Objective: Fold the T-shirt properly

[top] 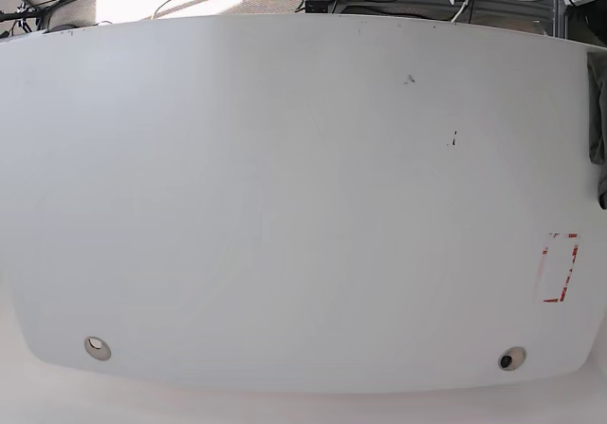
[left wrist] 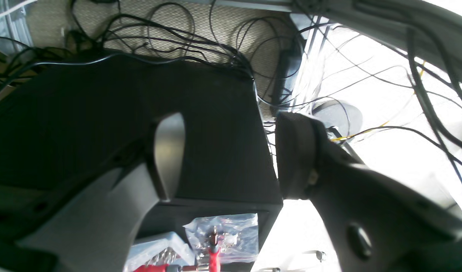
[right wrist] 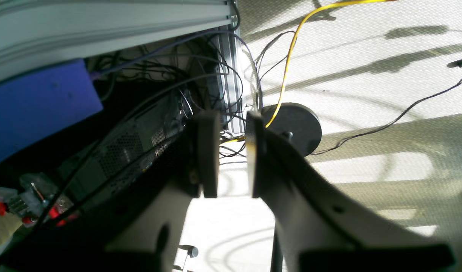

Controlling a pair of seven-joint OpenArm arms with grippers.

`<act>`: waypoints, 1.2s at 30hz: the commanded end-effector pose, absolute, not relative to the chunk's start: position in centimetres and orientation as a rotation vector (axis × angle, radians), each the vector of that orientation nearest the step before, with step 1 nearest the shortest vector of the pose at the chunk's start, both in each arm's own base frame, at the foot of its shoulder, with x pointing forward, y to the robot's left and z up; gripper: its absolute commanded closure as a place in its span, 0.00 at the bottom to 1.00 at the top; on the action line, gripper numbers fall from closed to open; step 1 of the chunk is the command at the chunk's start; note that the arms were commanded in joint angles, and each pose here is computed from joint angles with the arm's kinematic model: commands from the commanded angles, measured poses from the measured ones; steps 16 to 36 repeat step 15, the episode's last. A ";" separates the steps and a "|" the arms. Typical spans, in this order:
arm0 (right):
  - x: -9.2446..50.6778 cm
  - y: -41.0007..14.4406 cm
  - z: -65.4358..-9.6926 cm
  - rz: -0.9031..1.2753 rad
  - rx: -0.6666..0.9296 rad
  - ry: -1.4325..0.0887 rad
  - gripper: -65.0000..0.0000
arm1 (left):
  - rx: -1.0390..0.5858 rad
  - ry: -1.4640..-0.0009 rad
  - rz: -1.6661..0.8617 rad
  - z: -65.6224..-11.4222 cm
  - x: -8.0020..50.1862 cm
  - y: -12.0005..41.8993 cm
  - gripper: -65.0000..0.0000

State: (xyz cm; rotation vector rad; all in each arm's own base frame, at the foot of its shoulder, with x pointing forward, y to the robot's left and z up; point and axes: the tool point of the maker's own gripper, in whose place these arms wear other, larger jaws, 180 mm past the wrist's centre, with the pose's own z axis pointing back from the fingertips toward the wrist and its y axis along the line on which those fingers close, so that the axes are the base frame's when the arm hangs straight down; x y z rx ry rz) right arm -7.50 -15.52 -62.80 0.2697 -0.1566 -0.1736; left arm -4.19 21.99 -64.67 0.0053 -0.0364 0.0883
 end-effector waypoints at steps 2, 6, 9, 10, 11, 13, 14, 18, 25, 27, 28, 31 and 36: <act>-9.0 -16.0 -63.2 -0.150 0.231 -0.107 0.82 | 0.060 -0.027 0.085 -64.6 -4.3 23.2 0.45; -9.6 -15.7 -63.5 -0.080 0.208 -0.086 0.82 | 0.051 -0.027 0.090 -64.8 -4.1 22.1 0.45; -9.7 -15.1 -63.5 -0.055 0.220 -0.081 0.82 | 0.045 -0.026 0.091 -64.9 -4.1 21.7 0.45; -9.8 -15.0 -63.5 -0.048 0.223 -0.078 0.82 | 0.045 -0.026 0.091 -64.9 -4.1 21.7 0.45; -9.9 -14.8 -63.5 -0.048 0.225 -0.076 0.82 | 0.045 -0.026 0.091 -64.9 -4.1 21.7 0.45; -9.7 -14.0 -63.5 -0.058 0.237 -0.080 0.82 | 0.045 -0.027 0.094 -64.9 -4.1 21.7 0.45; -9.7 -13.8 -63.5 -0.059 0.240 -0.081 0.82 | 0.042 -0.026 0.096 -64.9 -4.2 21.6 0.45; -9.6 -13.7 -63.5 -0.060 0.241 -0.082 0.82 | 0.042 -0.023 0.097 -64.9 -4.4 21.6 0.45; -9.6 -13.7 -63.5 -0.060 0.241 -0.082 0.82 | 0.042 -0.023 0.097 -64.9 -4.4 21.6 0.45; -9.6 -13.7 -63.5 -0.060 0.241 -0.082 0.82 | 0.042 -0.023 0.097 -64.9 -4.4 21.6 0.45; -9.6 -13.7 -63.5 -0.060 0.241 -0.082 0.82 | 0.042 -0.023 0.097 -64.9 -4.4 21.6 0.45; -9.6 -13.7 -63.5 -0.060 0.241 -0.082 0.82 | 0.042 -0.023 0.097 -64.9 -4.4 21.6 0.45; -9.6 -13.7 -63.5 -0.060 0.241 -0.082 0.82 | 0.042 -0.023 0.097 -64.9 -4.4 21.6 0.45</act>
